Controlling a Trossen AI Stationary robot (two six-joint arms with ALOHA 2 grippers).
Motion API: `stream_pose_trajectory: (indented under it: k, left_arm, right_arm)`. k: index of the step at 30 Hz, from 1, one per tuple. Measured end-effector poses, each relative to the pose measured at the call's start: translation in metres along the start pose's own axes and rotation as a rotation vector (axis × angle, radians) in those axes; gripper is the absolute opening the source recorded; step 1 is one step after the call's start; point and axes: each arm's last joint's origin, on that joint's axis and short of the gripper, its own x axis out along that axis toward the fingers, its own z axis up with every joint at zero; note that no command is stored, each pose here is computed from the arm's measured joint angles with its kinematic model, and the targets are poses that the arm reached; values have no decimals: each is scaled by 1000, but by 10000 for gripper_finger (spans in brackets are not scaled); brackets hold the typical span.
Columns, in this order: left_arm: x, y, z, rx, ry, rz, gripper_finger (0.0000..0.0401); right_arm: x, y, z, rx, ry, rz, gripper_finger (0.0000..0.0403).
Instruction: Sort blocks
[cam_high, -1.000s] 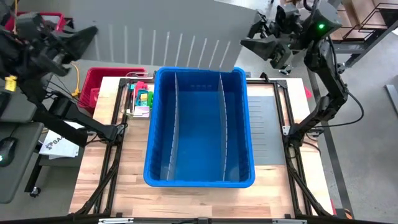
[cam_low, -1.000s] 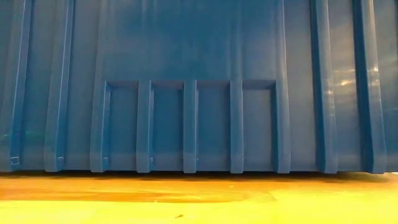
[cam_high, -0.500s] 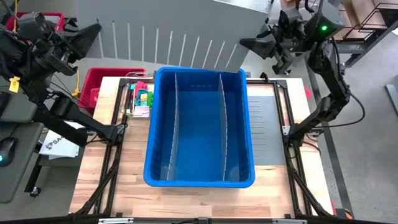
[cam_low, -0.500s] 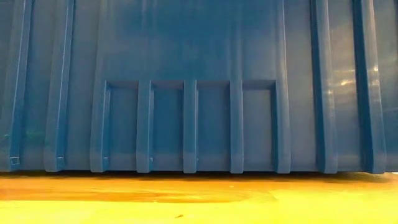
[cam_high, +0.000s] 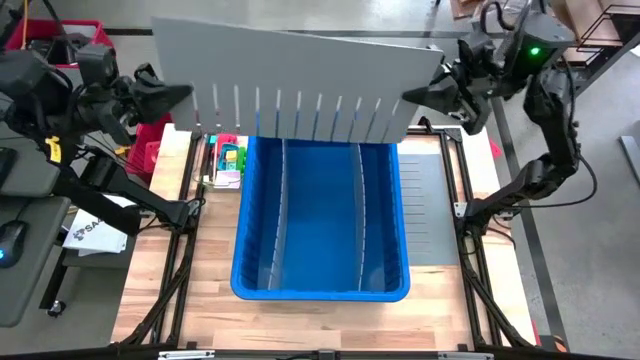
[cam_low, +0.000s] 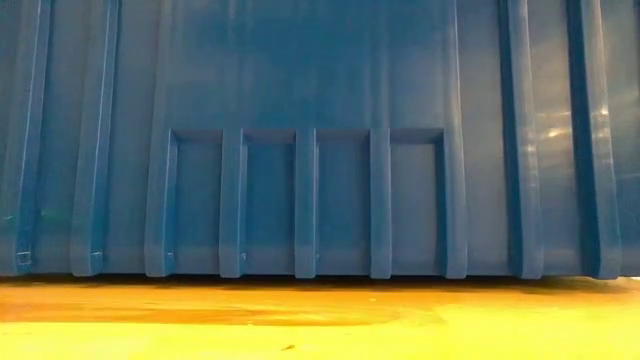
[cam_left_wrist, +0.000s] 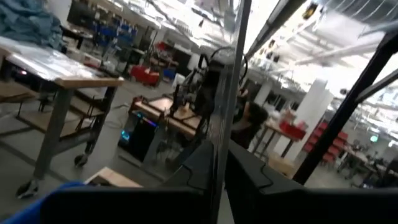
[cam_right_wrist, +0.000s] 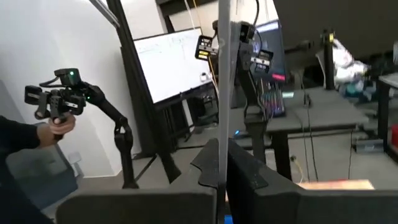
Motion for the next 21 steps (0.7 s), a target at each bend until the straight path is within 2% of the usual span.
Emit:
stream_pose_trajectory:
  k: [7,12,16,21]
  left_arm:
    - [3,-1,-6,7,63,-35,49]
    - [14,-3,-15,25,131,-43,53]
    - [17,-1,-23,67,180,22,53]
    - [-8,11,-9,99,88,127,53]
  right_arm:
    - [-7,5,-6,84,60,-7,0]
    - [-2,4,-6,57,51,0,0]
    - [2,1,-6,29,46,-25,0]
    - [1,1,-6,25,41,-54,0]
